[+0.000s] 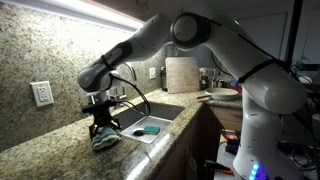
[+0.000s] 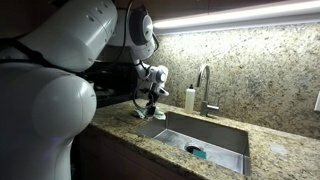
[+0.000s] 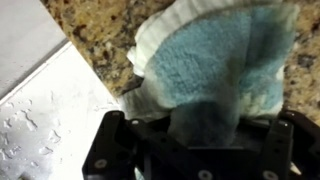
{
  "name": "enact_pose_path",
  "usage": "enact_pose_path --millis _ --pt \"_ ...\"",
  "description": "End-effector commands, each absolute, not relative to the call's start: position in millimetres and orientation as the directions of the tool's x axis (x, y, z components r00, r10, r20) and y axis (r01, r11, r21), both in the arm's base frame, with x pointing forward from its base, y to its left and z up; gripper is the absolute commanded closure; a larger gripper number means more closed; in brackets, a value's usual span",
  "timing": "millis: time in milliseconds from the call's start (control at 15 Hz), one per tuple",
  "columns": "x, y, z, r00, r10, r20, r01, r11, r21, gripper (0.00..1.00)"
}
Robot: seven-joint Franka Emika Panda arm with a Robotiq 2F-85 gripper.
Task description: Use the towel to wipe the surface
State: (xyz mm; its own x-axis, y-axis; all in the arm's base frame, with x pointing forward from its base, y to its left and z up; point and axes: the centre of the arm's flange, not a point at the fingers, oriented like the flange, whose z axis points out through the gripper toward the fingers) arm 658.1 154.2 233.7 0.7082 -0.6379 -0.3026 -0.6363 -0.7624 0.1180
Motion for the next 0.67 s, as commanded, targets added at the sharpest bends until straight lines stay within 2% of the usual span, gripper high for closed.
enact_pose_path --millis 0,600 --pt "624.1 127.3 230.5 0.688 -0.661 -0.3 -0.656 -0.743 0.135 0.9" --pt "665.1 254.6 245.0 0.788 -0.561 -0.252 -0.539 -0.827 0.158 0.9"
